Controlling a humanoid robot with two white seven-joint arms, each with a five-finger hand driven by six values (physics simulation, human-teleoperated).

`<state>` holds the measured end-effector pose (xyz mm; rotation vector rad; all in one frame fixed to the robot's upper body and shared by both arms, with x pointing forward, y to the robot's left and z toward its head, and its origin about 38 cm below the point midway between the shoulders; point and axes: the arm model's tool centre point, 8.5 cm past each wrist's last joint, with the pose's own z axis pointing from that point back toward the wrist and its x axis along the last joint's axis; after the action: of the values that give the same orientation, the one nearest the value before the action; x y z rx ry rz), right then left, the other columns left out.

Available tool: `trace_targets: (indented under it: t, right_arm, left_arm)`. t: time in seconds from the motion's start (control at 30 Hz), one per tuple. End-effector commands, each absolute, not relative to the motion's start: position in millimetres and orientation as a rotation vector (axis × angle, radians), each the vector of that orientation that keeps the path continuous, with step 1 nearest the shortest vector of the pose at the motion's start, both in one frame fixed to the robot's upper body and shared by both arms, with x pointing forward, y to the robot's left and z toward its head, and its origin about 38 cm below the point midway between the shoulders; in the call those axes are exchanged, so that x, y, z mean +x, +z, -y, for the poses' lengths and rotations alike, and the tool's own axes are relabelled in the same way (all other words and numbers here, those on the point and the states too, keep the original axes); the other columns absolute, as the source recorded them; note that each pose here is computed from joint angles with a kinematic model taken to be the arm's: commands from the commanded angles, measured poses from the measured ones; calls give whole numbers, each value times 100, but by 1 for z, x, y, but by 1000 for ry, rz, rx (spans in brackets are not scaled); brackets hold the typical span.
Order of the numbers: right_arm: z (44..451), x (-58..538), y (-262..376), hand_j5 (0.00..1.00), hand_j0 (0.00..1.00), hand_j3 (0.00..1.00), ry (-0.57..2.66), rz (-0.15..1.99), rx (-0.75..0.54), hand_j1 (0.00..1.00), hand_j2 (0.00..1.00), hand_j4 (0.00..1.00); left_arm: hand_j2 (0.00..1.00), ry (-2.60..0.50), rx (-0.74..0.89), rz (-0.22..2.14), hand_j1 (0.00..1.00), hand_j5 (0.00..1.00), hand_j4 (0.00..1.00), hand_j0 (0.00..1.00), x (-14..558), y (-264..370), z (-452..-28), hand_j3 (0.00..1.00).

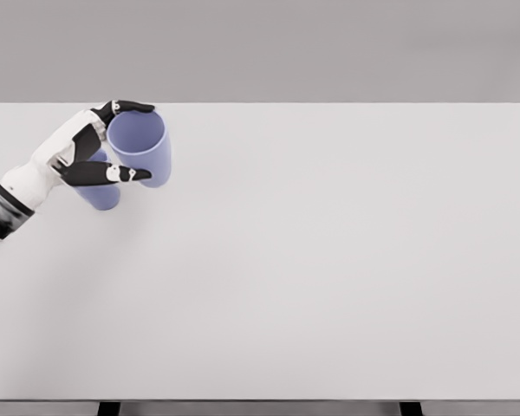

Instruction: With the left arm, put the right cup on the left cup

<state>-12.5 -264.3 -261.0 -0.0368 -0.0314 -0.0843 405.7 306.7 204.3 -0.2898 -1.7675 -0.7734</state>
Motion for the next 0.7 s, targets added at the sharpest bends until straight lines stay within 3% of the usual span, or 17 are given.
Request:
trace_targets:
  t: [0.0, 0.67]
  right_arm:
    - [264, -13, -261, 100, 100, 100, -84, 31, -37, 100, 100, 100]
    - [264, -13, -261, 100, 100, 100, -84, 31, -37, 100, 100, 100]
  left_arm:
    - [73, -751, -288, 1772, 73, 73, 73, 73, 407, 210, -315, 73]
    - [74, -663, -148, 1751, 74, 74, 74, 74, 429, 223, -371, 74]
